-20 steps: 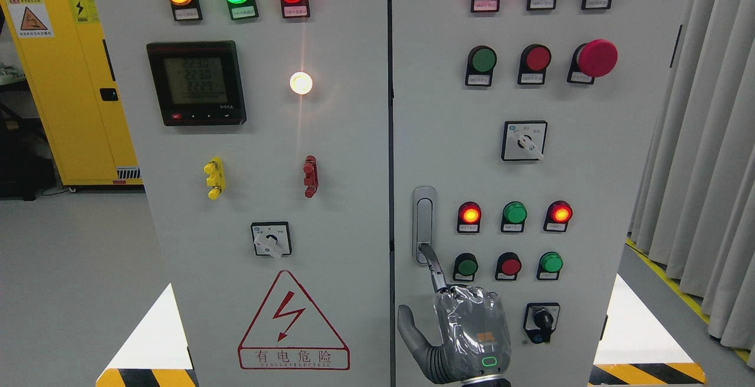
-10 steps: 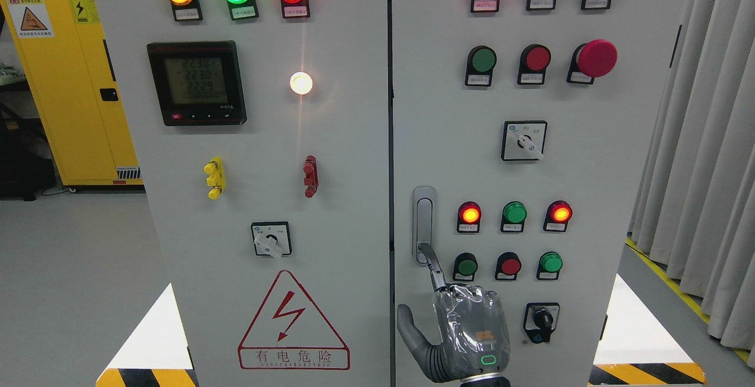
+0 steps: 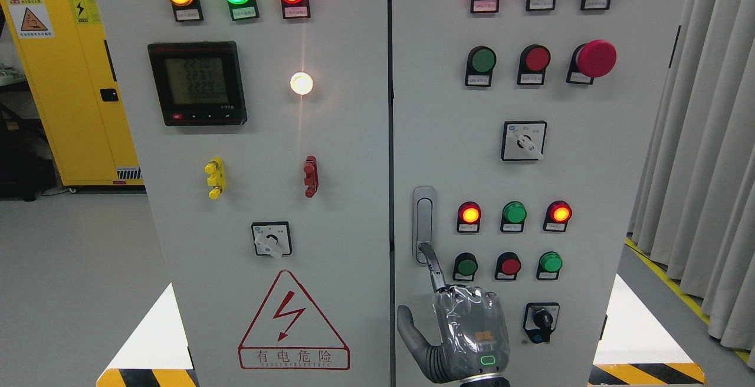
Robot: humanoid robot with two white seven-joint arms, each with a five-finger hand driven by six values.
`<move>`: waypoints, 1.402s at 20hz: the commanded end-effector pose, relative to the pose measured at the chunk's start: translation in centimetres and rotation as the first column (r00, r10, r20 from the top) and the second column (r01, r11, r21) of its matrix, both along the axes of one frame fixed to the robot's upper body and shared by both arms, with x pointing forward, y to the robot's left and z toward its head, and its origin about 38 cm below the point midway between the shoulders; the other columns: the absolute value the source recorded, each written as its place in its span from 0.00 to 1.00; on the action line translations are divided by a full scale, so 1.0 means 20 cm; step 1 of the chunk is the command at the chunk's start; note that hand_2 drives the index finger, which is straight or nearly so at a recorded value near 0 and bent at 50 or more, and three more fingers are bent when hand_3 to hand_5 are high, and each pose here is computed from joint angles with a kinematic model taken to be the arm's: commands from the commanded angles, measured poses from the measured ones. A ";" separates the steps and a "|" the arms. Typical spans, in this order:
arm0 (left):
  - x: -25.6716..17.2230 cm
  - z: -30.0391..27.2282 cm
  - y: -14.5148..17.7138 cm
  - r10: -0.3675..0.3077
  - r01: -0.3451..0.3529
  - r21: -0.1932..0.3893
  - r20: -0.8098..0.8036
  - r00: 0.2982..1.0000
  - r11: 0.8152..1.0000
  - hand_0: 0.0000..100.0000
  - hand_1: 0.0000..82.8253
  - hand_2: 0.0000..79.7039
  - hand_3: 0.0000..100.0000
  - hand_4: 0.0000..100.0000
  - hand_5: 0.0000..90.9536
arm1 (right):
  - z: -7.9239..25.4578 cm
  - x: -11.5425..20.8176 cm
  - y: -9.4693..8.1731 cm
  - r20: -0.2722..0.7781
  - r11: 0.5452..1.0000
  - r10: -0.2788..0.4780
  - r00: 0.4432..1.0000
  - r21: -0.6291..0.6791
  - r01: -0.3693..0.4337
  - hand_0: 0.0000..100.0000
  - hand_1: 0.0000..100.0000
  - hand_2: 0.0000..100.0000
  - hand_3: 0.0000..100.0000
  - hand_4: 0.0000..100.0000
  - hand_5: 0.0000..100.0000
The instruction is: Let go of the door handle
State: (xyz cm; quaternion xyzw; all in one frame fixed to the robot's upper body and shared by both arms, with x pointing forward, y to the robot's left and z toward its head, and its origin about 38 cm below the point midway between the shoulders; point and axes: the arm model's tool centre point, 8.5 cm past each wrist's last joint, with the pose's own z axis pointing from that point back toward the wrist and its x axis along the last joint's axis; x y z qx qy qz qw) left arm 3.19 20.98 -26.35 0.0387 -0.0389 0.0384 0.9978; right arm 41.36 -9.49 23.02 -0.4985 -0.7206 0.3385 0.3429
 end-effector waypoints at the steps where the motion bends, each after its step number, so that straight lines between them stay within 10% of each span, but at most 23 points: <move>1: 0.02 0.00 0.00 0.000 0.000 -0.001 0.014 1.000 1.000 0.12 0.67 0.00 0.00 0.00 0.00 | -0.01 0.00 0.01 -0.007 1.000 0.003 1.000 -0.002 -0.003 0.51 0.37 0.00 1.00 1.00 1.00; 28: 0.02 0.00 0.00 0.000 0.000 -0.001 0.012 1.000 1.000 0.12 0.67 0.00 0.00 0.00 0.00 | -0.06 -0.01 0.02 -0.052 1.000 0.003 0.999 -0.011 -0.004 0.50 0.38 0.00 1.00 1.00 1.00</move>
